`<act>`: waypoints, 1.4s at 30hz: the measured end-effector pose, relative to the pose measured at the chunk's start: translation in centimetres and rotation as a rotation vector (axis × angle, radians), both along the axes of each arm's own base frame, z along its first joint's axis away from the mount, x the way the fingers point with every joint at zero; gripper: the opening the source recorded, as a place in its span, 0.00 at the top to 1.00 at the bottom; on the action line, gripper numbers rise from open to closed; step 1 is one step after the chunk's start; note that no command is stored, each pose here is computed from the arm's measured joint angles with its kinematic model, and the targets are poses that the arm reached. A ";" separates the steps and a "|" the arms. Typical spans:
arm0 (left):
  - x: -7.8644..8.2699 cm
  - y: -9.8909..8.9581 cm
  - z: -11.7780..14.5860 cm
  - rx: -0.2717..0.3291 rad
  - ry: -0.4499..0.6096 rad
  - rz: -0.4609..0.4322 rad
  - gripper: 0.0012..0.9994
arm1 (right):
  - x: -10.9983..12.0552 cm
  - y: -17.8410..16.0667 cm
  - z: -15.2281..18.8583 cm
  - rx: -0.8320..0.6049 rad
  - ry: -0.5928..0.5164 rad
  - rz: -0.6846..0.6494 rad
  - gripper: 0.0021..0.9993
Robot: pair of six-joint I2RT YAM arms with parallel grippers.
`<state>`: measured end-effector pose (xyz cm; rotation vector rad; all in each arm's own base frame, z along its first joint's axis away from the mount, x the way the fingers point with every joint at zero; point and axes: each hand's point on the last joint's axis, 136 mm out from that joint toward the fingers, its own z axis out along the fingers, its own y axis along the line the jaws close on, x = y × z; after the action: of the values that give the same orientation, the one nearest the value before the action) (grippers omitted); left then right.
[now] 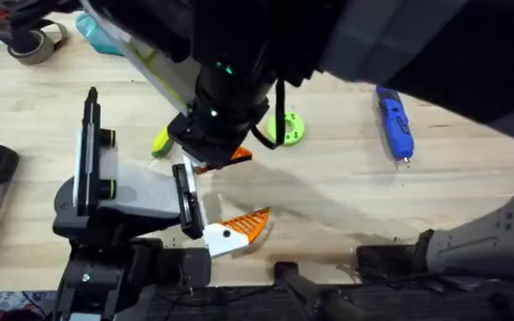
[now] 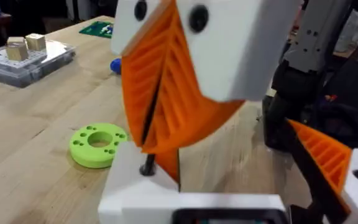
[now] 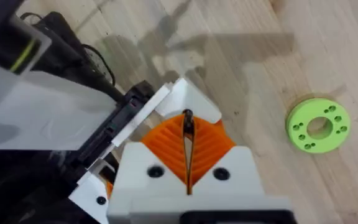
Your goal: Pick up the gripper from the table and insert it into the empty holder that is missing its gripper. Then pick up a screw, insert it into the mounting hole, and use the screwdriver to tighten it. Finally, clean up the table by picking up the vegetable and placing it into the bucket.
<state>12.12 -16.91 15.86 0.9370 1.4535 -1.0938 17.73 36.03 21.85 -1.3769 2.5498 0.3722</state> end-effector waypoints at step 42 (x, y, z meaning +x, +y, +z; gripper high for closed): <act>0.0 0.0 0.0 -0.003 0.011 0.001 0.01 | 0.3 0.5 -0.3 0.001 -0.001 0.003 1.00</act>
<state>12.13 -16.91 15.86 0.9296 1.4606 -1.1017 18.02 36.58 21.51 -1.3798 2.5466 0.3732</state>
